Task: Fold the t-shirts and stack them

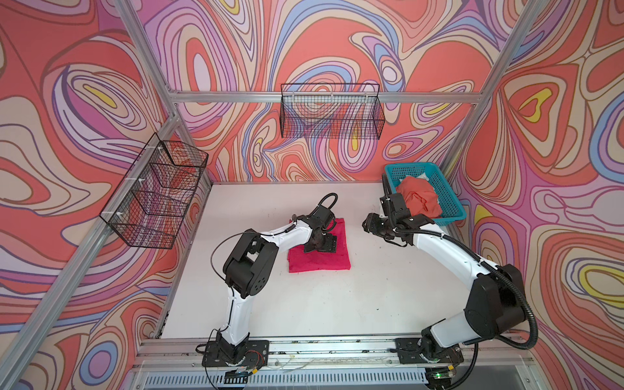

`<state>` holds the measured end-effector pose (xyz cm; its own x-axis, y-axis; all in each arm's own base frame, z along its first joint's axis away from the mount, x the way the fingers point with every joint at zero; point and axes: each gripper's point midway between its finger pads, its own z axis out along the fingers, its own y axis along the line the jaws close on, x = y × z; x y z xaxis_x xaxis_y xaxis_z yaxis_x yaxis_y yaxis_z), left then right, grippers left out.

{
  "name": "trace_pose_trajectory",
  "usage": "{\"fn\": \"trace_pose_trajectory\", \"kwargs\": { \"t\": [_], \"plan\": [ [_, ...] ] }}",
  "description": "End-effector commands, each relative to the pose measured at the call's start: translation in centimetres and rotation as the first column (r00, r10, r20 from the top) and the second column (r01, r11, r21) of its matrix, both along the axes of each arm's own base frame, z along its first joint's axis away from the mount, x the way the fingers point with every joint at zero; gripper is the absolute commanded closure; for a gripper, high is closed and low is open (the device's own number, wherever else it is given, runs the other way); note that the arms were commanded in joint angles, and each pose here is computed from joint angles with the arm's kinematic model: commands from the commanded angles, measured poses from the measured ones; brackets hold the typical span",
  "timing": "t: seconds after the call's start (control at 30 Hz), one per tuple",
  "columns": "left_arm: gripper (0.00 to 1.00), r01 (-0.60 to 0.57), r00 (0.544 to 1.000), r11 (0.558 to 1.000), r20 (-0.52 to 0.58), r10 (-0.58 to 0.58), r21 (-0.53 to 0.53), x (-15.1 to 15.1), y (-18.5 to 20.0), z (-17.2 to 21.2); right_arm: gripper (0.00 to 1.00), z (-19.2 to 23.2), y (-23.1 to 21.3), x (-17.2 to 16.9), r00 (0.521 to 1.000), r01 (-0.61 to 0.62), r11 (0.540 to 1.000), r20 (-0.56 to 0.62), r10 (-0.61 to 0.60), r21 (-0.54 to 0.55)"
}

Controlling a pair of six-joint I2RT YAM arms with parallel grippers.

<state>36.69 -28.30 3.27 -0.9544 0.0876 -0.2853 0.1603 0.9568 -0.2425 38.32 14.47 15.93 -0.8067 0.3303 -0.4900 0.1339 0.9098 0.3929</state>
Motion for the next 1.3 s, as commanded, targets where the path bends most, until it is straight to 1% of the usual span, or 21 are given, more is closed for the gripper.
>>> {"fn": "trace_pose_trajectory", "kwargs": {
  "t": [0.0, 0.17, 0.2, 0.27, 0.3, 0.37, 0.4, 0.47, 0.57, 0.63, 0.7, 0.77, 0.8, 0.83, 0.93, 1.03, 1.13, 1.27],
  "plan": [
    [0.16, -0.015, 0.979, 0.985, -0.199, 0.05, 0.172, -5.2, 6.6, -4.9, 0.4, 0.8, -0.4, -0.6, 1.0, 0.006, 1.0, 0.017, -0.006, -0.011],
    [0.18, -0.06, 0.955, 0.973, -0.27, 0.12, 0.221, -8.8, 13.9, -5.4, 0.4, 0.9, 0.3, -0.6, 1.0, -0.006, 0.999, 0.027, 0.005, 0.034],
    [0.17, -0.07, 0.952, 0.967, -0.272, 0.137, 0.243, -9.1, 15.4, -5.2, 0.4, 0.8, 0.5, -0.6, 0.999, -0.01, 0.999, 0.031, 0.009, 0.045],
    [0.17, -0.084, 0.947, 0.96, -0.279, 0.16, 0.266, -9.3, 17.0, -4.4, 0.4, 0.7, 1.1, -0.5, 0.999, -0.018, 0.998, 0.033, 0.016, 0.059],
    [0.18, -0.096, 0.939, 0.958, -0.294, 0.176, 0.269, -9.5, 17.6, -4.3, 0.4, 0.7, 1.4, -0.4, 0.999, -0.026, 0.998, 0.034, 0.024, 0.064],
    [0.19, -0.149, 0.916, 0.96, -0.332, 0.224, 0.238, -10.1, 18.1, -4.2, 0.4, 0.7, 2.5, -0.4, 0.998, -0.046, 0.996, 0.036, 0.044, 0.076],
    [0.19, -0.159, 0.914, 0.958, -0.332, 0.235, 0.24, -10.4, 18.2, -4.3, 0.4, 0.8, 3.0, -0.3, 0.998, -0.057, 0.995, 0.041, 0.054, 0.081],
    [0.19, -0.184, 0.904, 0.953, -0.339, 0.26, 0.241, -10.8, 18.3, -4.5, 0.4, 0.6, 5.2, -0.6, 0.995, -0.099, 0.989, 0.044, 0.094, 0.106],
    [0.19, -0.217, 0.892, 0.942, -0.338, 0.298, 0.257, -10.9, 18.5, -4.5, 0.39, -1.0, 8.8, -1.4, 0.986, -0.166, 0.973, 0.023, 0.165, 0.162],
    [0.18, -0.237, 0.904, 0.948, -0.308, 0.295, 0.214, -10.1, 17.9, -3.6, 0.37, -2.0, 11.4, -2.0, 0.977, -0.214, 0.957, 0.028, 0.213, 0.198],
    [0.15, -0.255, 0.927, 0.959, -0.25, 0.279, 0.121, -8.7, 16.6, -1.6, 0.37, -3.4, 14.1, -2.6, 0.964, -0.261, 0.936, 0.026, 0.263, 0.237],
    [0.13, -0.265, 0.948, 0.963, -0.172, 0.268, 0.04, -7.1, 15.6, 1.5, 0.35, -5.0, 17.1, -3.2, 0.947, -0.31, 0.907, 0.016, 0.319, 0.285],
    [0.13, -0.265, 0.955, 0.964, -0.134, 0.264, 0.012, -6.4, 15.3, 3.0, 0.35, -5.1, 18.1, -3.5, 0.941, -0.329, 0.896, 0.025, 0.337, 0.3],
    [0.13, -0.268, 0.959, 0.963, -0.094, 0.266, -0.009, -5.8, 15.2, 4.6, 0.33, -6.5, 19.3, -3.6, 0.935, -0.341, 0.89, 0.011, 0.354, 0.304],
    [0.12, -0.274, 0.962, 0.961, -0.017, 0.274, -0.025, -4.8, 15.6, 8.3, 0.33, -8.0, 22.2, -4.1, 0.915, -0.382, 0.864, 0.002, 0.403, 0.327],
    [0.11, -0.309, 0.95, 0.95, 0.028, 0.31, -0.044, -4.0, 16.9, 10.8, 0.34, -10.1, 24.2, -4.6, 0.896, -0.406, 0.851, -0.039, 0.443, 0.334],
    [0.11, -0.371, 0.924, 0.924, 0.065, 0.377, -0.089, -2.9, 18.7, 13.0, 0.37, -11.7, 25.7, -5.7, 0.881, -0.414, 0.838, -0.073, 0.467, 0.356],
    [0.12, -0.421, 0.89, 0.893, 0.114, 0.441, -0.161, -1.6, 20.3, 15.7, 0.43, -12.2, 28.6, -6.9, 0.858, -0.447, 0.807, -0.069, 0.509, 0.385]
  ]
}}
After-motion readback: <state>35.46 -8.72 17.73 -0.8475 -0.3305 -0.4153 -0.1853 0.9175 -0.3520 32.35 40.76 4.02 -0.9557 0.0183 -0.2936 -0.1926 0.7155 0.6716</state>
